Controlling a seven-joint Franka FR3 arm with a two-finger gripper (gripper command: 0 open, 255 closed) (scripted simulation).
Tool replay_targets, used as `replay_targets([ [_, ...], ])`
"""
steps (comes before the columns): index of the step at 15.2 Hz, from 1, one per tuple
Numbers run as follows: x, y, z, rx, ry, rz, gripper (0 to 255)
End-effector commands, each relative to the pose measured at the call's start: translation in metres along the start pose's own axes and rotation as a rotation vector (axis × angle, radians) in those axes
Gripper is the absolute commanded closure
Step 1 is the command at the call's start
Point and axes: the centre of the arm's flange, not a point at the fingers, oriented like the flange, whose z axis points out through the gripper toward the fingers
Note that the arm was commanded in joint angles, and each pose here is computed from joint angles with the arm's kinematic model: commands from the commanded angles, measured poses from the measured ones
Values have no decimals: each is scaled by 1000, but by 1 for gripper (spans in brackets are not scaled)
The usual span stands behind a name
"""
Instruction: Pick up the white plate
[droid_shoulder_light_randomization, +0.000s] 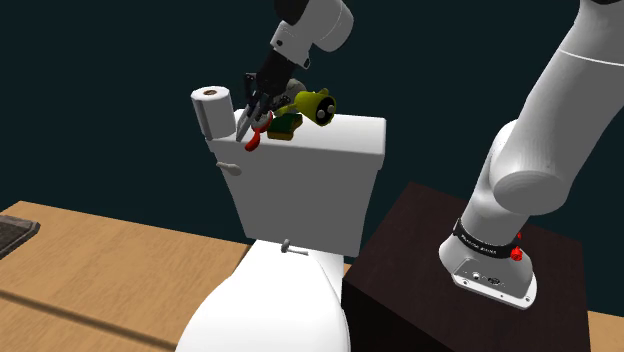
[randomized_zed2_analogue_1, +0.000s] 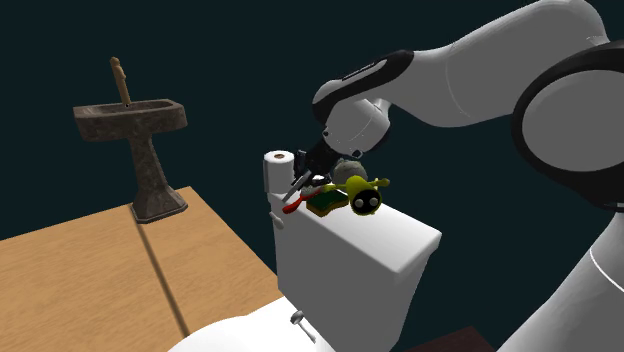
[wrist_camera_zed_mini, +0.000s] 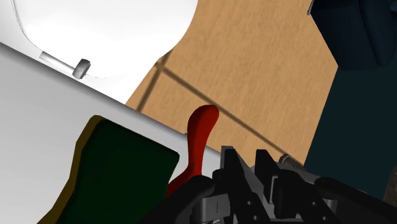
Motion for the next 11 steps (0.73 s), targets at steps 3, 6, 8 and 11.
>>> replay_targets([
  [3,-1,0,1,-1,-2,0,255],
  [6,-2,-9,-11,-1,-2,0,255],
  [8,-3,-16,-19,-1,-2,0,255],
  [11,-4,-26,-32,-1,-2,0,255],
])
